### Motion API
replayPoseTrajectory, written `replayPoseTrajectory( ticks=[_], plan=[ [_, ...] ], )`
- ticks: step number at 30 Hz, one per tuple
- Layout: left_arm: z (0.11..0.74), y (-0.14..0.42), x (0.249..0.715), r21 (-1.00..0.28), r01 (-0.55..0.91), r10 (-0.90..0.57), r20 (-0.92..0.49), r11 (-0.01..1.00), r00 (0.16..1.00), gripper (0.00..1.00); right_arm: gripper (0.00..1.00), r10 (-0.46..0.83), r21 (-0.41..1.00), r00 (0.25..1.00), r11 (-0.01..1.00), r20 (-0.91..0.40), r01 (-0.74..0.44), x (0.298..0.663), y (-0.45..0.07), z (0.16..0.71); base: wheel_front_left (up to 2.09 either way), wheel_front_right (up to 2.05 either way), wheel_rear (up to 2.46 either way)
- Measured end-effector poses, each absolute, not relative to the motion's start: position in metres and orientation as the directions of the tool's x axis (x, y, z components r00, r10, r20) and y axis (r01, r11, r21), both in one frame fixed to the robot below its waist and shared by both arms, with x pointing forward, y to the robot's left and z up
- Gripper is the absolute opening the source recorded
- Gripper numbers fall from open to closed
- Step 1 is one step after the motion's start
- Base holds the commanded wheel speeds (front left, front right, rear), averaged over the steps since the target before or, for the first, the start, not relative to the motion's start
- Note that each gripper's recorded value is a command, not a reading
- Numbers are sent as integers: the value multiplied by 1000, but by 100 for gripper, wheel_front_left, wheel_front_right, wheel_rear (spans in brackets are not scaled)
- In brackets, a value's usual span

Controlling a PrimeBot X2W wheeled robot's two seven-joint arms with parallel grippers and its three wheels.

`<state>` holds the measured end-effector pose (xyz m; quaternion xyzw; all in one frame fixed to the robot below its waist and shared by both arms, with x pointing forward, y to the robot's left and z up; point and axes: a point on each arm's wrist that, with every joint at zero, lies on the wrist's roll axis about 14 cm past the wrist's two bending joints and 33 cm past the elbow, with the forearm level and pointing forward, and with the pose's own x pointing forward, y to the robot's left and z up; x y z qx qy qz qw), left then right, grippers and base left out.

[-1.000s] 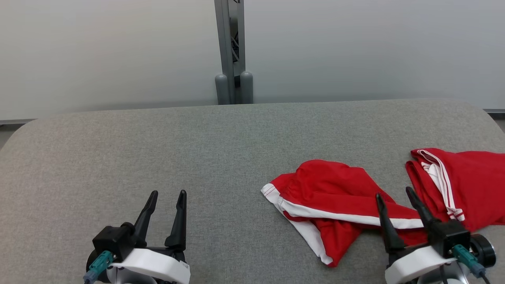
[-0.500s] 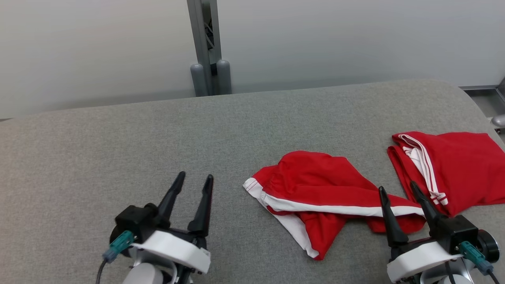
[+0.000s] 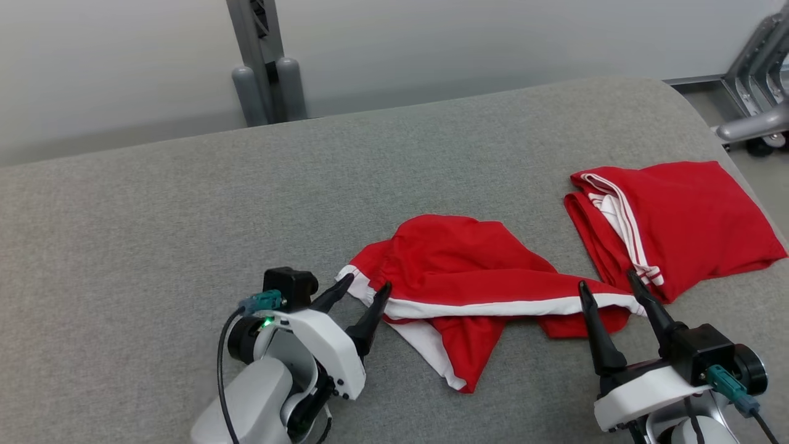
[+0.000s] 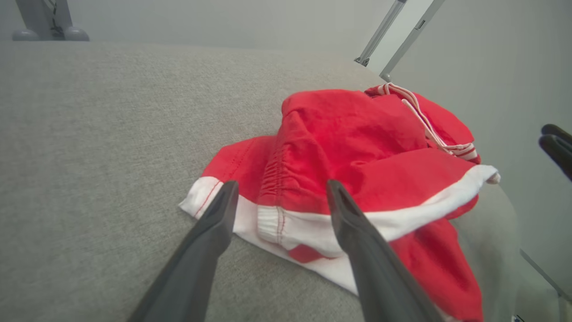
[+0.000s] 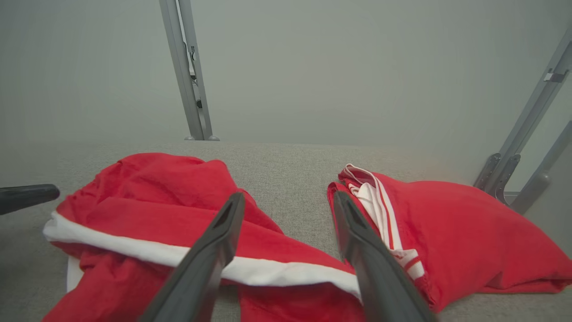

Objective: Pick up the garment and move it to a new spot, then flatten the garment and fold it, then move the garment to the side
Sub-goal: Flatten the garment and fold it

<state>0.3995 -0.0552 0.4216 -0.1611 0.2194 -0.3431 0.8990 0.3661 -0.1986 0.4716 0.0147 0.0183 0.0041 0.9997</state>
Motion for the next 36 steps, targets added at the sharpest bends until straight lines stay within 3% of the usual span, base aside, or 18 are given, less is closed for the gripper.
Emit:
replayPoseTrajectory(
  ticks=[9,14,15,16,26,36],
  plan=[
    [399,-80,395,-475,566,-737,-389,674,553,100,100,-38,28,997,999,-63,40,361,-214,464,0,0,0],
    [394,-79,393,-486,560,-741,-412,671,530,100,100,-45,29,997,998,-60,47,362,-216,465,0,0,0],
    [394,-79,393,-494,555,-742,-413,669,528,39,100,-46,29,997,998,-59,48,362,-216,466,0,0,0],
    [395,-80,392,-505,549,-745,-410,666,527,0,100,-46,29,997,998,-58,48,361,-216,466,0,0,0],
    [467,-47,440,-617,449,-651,-139,646,746,0,100,-28,39,999,999,-35,29,359,-210,472,0,0,0],
    [570,58,490,-495,448,-459,108,745,882,0,100,15,45,1000,999,10,-16,353,-195,486,0,0,0]
  ],
)
